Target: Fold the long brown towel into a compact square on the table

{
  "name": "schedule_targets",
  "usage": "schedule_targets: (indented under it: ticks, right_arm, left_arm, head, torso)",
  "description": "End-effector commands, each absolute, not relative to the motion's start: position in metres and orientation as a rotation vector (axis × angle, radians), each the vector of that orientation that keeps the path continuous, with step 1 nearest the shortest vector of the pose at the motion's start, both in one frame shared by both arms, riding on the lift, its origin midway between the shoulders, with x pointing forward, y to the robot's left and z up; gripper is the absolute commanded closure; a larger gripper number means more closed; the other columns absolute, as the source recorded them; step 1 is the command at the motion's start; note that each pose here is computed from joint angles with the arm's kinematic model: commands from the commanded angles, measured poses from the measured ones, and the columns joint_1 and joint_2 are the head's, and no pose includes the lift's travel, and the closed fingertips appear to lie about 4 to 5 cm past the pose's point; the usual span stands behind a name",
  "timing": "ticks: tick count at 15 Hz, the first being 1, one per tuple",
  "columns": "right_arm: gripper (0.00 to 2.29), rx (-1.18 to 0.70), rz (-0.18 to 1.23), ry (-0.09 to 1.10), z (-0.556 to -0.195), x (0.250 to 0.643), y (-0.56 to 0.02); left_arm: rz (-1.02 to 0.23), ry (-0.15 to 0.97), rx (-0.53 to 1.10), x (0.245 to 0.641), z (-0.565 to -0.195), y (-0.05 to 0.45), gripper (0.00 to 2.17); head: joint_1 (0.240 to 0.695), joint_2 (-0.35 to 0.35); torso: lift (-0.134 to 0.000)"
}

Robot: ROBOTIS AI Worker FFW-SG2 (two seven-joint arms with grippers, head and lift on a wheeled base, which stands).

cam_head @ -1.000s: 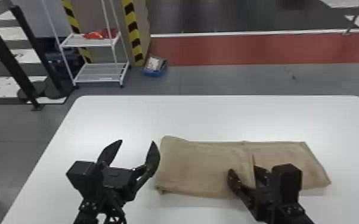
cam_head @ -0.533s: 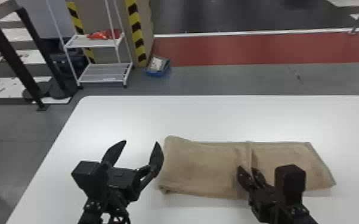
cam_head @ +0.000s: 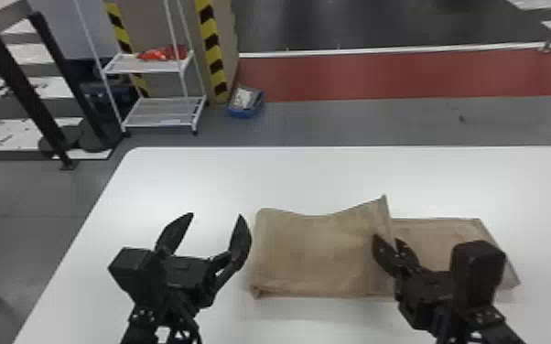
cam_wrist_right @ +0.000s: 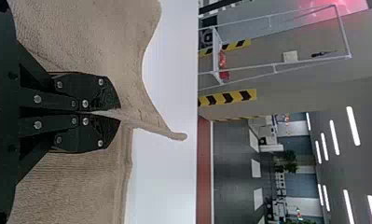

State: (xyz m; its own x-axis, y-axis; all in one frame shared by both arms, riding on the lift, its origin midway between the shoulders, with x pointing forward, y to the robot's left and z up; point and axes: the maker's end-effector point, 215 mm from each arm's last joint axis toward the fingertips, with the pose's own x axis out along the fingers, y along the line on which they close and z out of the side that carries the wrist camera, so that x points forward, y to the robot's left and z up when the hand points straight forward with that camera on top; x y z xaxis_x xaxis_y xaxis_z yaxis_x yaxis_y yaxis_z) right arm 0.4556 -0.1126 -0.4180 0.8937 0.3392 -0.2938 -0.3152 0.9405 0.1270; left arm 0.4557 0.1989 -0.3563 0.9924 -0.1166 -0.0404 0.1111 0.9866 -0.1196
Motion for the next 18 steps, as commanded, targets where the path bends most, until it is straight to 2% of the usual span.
schedule_targets:
  ticks: [1, 5, 9, 10, 13, 15, 18]
  right_arm:
    - [1.33, 0.100, 0.305, 0.266, -0.386, 0.457, -0.137]
    - [1.33, 0.095, 0.282, 0.329, -0.424, 0.462, -0.150]
    - [1.33, 0.197, 0.231, 0.246, -0.372, 0.463, -0.207]
    - [1.33, 0.196, 0.217, 0.254, -0.376, 0.462, -0.214]
    - [1.33, 0.197, 0.199, 0.339, -0.424, 0.461, -0.219]
    - [1.33, 0.203, 0.184, 0.332, -0.422, 0.467, -0.230]
    - [1.33, 0.248, 0.131, 0.300, -0.395, 0.468, -0.274]
  left_arm:
    - [-0.097, -0.016, -0.110, 0.454, -0.346, 0.209, 0.08]
    - [-0.080, -0.014, -0.106, 0.453, -0.352, 0.218, 0.08]
    - [-0.080, -0.012, -0.105, 0.450, -0.352, 0.218, 0.08]
    - [-0.082, -0.011, -0.105, 0.450, -0.353, 0.218, 0.08]
    - [-0.089, -0.014, -0.107, 0.451, -0.351, 0.214, 0.08]
    - [-0.091, -0.012, -0.107, 0.451, -0.351, 0.213, 0.08]
    - [-0.087, -0.007, -0.106, 0.450, -0.354, 0.216, 0.08]
  head:
    - [0.695, 0.106]
    - [0.695, 0.085]
    - [0.695, 0.071]
    - [0.695, 0.055]
    - [0.695, 0.006]
    - [0.695, -0.002]
    - [0.695, -0.026]
  torso:
    - [-0.112]
    - [-0.112]
    - [-0.112]
    - [-0.112]
    - [-0.112]
    - [-0.112]
    - [-0.112]
